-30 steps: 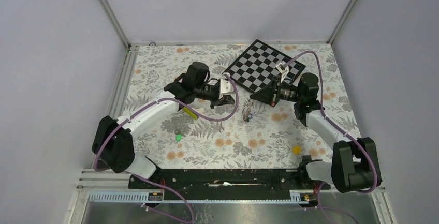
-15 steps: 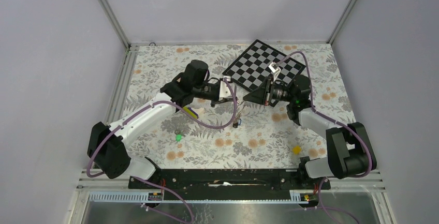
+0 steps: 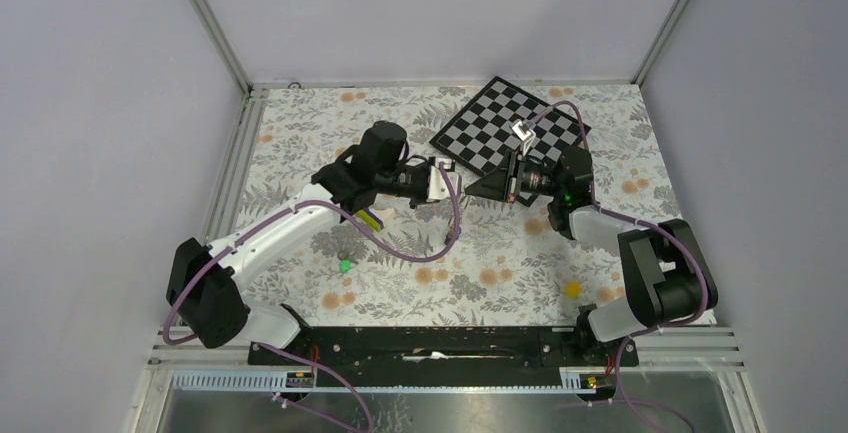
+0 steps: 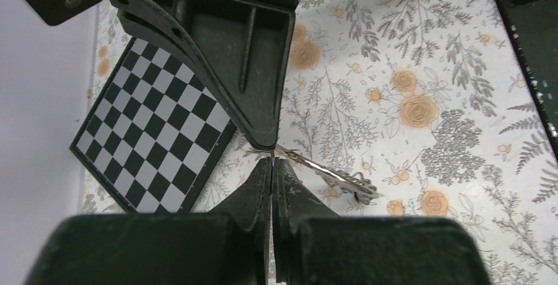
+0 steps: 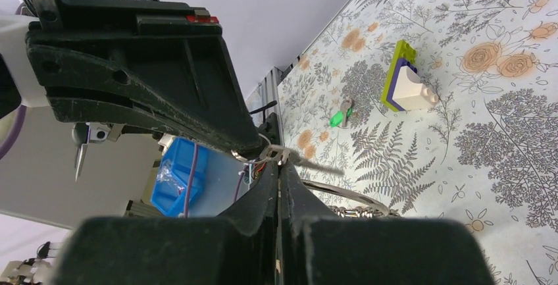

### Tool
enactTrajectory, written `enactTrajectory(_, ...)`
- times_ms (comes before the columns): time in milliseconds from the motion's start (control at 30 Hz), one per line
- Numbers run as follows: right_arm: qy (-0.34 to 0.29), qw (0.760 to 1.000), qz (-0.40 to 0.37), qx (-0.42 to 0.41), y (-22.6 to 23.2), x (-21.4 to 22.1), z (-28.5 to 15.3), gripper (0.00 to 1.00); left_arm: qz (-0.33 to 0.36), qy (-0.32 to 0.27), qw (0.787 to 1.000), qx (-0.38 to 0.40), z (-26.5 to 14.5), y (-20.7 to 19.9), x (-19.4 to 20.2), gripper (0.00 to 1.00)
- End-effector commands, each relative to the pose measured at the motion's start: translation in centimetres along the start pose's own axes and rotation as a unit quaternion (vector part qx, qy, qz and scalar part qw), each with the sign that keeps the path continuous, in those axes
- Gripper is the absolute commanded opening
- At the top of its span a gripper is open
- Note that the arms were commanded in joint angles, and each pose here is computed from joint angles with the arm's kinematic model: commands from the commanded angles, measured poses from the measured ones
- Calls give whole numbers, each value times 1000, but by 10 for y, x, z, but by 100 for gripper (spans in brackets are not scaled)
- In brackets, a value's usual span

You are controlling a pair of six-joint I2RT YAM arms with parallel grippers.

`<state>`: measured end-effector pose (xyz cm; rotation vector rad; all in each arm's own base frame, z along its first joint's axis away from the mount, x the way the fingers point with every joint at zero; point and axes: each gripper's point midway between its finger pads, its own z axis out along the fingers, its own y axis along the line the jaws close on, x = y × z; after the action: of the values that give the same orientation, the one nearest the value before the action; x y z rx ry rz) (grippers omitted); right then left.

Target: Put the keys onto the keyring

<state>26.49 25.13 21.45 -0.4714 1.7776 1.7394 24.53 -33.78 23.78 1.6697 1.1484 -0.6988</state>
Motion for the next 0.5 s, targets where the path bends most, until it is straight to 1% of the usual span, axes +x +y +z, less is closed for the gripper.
enactTrajectory(0,-6,999,-41,-30,19,-13,6,0,41,1,999,-26,-1,14,-3,0)
enactTrajectory(467,1,998,-42,-40,23,-12,9,0,43,3,999,-13,5,10,3,0)
